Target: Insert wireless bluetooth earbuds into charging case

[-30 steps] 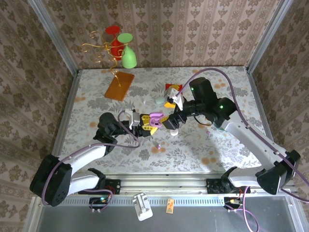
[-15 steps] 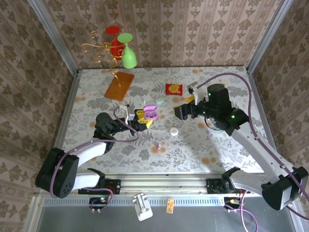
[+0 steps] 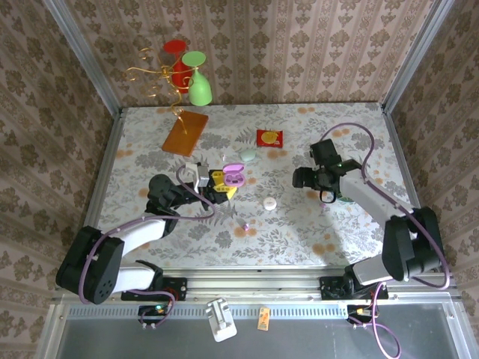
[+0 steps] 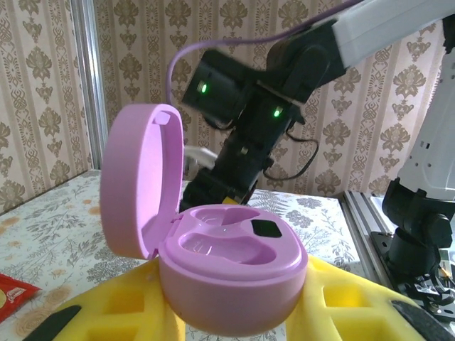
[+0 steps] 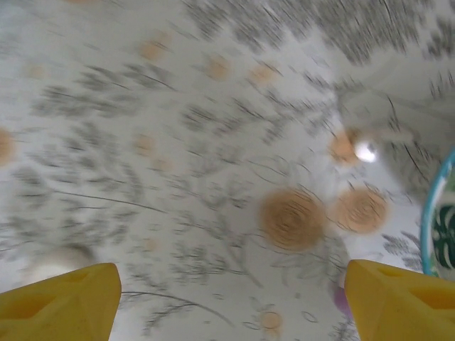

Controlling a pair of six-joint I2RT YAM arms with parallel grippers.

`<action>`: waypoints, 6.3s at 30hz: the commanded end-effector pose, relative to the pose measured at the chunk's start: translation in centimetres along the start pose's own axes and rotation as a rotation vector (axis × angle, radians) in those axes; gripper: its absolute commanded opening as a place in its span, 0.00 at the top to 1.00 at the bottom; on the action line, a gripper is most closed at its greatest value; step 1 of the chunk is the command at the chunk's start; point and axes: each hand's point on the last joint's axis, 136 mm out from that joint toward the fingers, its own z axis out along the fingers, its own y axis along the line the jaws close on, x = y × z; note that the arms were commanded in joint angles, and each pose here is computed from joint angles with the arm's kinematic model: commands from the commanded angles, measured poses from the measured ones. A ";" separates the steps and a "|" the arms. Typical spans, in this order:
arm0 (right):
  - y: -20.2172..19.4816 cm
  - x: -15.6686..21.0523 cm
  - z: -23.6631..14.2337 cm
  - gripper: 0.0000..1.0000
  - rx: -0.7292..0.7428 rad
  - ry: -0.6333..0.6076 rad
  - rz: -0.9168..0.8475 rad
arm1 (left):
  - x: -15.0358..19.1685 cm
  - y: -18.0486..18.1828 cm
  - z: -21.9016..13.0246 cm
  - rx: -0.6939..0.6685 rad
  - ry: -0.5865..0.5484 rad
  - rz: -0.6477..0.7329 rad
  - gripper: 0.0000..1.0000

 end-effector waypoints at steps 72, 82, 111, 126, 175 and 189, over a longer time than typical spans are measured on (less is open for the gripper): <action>12.6 13.8 2.7 0.48 -0.031 0.274 -0.423 | -1.9 1.7 -3.2 -0.131 -0.026 0.092 0.74; 10.5 11.9 2.9 0.49 0.015 0.236 -0.332 | -1.8 1.7 -3.2 -0.131 -0.025 0.089 0.74; 15.6 13.1 4.0 0.62 -0.482 0.345 -0.142 | -1.8 1.8 -3.2 -0.131 -0.026 0.085 0.74; 15.5 14.0 5.6 0.72 -0.515 0.380 -0.109 | -1.8 1.8 -3.2 -0.129 -0.026 0.084 0.74; 8.2 6.3 -3.2 0.86 0.492 0.043 -0.343 | -1.3 2.0 -3.2 -0.136 -0.010 0.093 0.74; 12.5 3.1 -7.8 0.87 0.325 -0.067 -0.296 | 1.3 4.8 -3.3 -0.256 0.039 0.145 0.74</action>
